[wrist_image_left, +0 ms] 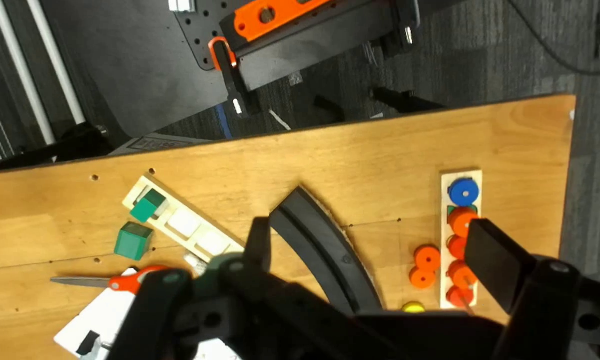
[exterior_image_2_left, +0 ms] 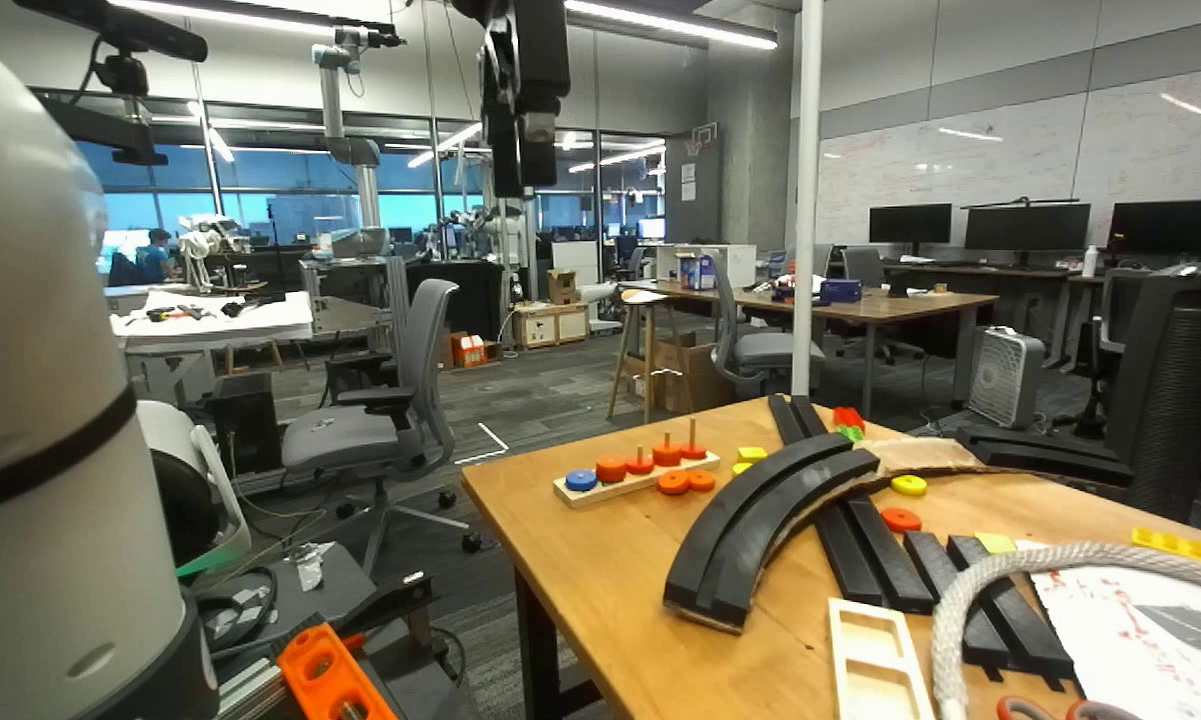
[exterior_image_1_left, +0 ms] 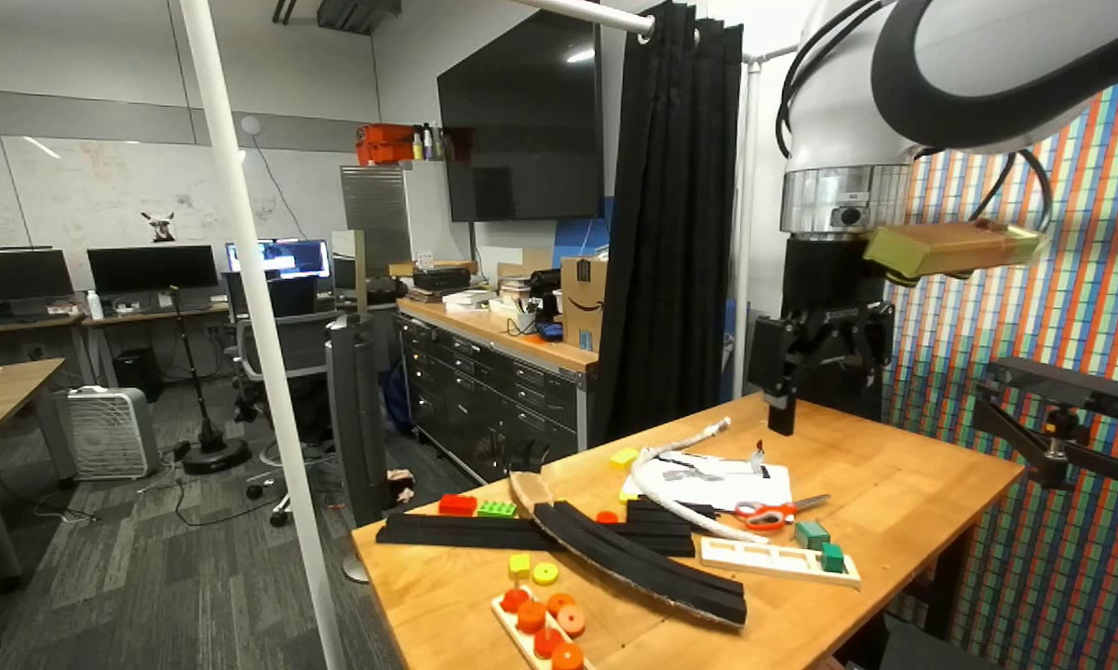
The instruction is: Pick up the orange object from the table and put it on the wooden object
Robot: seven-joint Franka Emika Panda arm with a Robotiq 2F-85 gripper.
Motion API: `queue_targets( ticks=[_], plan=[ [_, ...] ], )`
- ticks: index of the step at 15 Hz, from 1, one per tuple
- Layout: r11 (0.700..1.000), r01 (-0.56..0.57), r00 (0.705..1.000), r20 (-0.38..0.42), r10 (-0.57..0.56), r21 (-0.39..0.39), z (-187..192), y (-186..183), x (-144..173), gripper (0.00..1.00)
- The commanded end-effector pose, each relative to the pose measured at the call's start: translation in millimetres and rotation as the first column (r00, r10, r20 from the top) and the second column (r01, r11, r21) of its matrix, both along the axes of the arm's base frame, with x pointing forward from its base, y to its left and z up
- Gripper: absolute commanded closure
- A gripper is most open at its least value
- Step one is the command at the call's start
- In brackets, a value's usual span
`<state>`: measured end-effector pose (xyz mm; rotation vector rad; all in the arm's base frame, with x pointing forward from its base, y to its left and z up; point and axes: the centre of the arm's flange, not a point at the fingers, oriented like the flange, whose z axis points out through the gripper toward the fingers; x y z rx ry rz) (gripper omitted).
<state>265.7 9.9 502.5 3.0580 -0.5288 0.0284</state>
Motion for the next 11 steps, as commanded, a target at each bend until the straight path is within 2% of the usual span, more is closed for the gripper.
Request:
queue_targets(
  ticks=[1,2,3,11],
  plan=[
    [0.991,-0.127,0.992,-0.006,0.127,-0.031,5.3,11.6,-18.5,0.00],
    [0.990,-0.138,0.990,-0.008,0.137,-0.033,3.5,13.2,-19.0,0.00],
    [0.996,-0.091,0.996,-0.015,0.091,-0.019,0.9,9.6,-8.6,0.00],
    [0.993,-0.120,0.993,-0.024,0.119,-0.025,-0.9,11.8,-11.0,0.00]
  ],
)
